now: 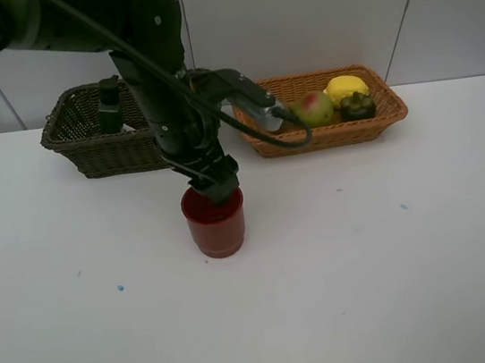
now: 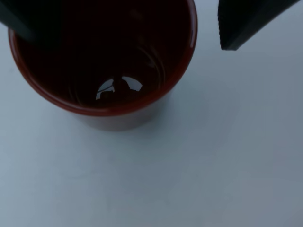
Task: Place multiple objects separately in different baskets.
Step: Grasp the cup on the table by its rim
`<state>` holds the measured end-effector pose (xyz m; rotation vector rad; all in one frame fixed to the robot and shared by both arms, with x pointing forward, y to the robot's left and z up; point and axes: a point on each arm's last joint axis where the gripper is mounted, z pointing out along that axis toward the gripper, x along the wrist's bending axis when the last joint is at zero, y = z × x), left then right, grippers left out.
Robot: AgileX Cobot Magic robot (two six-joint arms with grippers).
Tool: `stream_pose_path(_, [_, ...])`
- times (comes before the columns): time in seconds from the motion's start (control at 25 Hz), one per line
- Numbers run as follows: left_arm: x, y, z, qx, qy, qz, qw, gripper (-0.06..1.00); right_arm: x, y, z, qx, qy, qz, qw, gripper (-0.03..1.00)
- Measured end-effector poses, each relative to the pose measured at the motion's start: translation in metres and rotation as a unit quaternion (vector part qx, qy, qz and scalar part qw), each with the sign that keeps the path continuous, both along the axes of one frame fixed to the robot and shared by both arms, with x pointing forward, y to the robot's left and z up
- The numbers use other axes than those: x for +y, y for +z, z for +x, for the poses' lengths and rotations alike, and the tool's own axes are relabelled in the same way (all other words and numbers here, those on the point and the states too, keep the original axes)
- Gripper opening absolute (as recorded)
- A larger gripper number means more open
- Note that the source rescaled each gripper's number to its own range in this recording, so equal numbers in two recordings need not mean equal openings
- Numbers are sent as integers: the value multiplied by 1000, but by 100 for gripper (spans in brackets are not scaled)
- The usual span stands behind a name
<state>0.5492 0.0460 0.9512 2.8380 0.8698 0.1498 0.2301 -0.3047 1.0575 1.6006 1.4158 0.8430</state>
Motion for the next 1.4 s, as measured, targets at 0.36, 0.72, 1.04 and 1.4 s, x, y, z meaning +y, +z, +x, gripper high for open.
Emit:
stream_pose_path(0.36, [11,-23,11,20,20,17,999,86,0,0,0,0,0,0,1000,93])
stream_pose_path(0.72, [12,-41,15,30,21,30,999,86,0,0,0,0,0,0,1000,93])
stream_pose_path(1.04, [12,-49,16,33,22,32,999,86,0,0,0,0,0,0,1000,93])
stream_pose_path(1.4, [11,-53,17,34,25,27,999,65,0,0,0,0,0,0,1000,93])
